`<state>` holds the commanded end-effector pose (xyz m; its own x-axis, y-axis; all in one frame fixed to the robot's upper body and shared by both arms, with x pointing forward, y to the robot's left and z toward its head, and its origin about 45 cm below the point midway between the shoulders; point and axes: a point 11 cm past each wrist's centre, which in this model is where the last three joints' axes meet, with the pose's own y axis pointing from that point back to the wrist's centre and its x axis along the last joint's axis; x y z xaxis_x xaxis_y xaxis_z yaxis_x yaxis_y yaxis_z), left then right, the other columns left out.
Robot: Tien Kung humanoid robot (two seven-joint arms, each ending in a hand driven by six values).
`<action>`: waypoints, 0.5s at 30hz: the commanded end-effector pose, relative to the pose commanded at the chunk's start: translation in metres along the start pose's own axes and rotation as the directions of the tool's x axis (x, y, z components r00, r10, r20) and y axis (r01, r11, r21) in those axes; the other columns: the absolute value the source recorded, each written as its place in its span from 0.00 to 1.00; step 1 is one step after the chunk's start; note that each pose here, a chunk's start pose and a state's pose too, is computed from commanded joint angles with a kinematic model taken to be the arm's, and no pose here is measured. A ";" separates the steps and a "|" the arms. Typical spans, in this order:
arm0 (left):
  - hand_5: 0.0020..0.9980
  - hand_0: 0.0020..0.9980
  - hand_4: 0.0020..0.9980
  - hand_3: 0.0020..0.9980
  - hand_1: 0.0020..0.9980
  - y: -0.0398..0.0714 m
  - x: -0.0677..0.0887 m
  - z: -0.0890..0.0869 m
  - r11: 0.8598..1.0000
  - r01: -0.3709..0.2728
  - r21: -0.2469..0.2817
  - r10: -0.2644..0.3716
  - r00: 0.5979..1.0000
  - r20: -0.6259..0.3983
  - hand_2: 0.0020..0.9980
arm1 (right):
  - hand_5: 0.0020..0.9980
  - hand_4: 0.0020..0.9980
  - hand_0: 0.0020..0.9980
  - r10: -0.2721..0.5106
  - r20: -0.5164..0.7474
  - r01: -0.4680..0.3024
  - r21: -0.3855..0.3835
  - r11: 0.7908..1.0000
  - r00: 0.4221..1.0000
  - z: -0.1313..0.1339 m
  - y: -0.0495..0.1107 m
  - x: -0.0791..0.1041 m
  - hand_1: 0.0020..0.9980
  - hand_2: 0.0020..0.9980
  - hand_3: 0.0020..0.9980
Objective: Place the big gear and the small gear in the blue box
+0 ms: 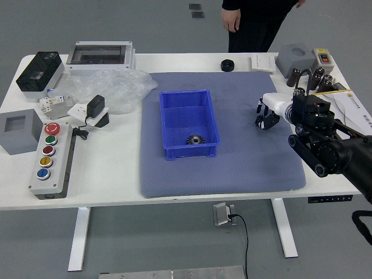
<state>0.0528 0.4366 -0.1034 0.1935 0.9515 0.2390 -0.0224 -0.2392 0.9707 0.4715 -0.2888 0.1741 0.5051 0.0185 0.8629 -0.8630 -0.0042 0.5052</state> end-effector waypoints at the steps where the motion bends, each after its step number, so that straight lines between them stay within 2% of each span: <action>1: 0.08 0.83 0.51 0.84 0.84 0.000 0.000 0.000 1.000 0.000 0.000 0.000 1.000 0.000 0.84 | 0.23 0.64 0.51 -0.001 -0.001 0.001 -0.001 1.000 1.000 0.000 0.000 -0.001 0.48 0.56 0.64; 14: 0.08 0.83 0.51 0.84 0.84 0.000 0.000 0.000 1.000 0.001 0.000 -0.001 1.000 0.004 0.84 | 0.21 0.62 0.53 0.003 -0.002 -0.003 -0.010 1.000 1.000 -0.002 -0.001 -0.007 0.48 0.55 0.63; 15: 0.08 0.83 0.51 0.84 0.84 0.000 0.000 0.000 1.000 0.001 0.000 -0.001 1.000 0.004 0.84 | 0.14 0.63 0.55 0.008 -0.001 -0.008 -0.010 1.000 1.000 -0.002 -0.001 -0.007 0.45 0.52 0.62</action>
<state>0.0525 0.4363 -0.1036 0.1975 0.9509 0.2383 -0.0221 -0.2387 0.9708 0.4689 -0.2874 0.1677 0.4985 0.0197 0.8666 -0.8668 0.0056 0.4985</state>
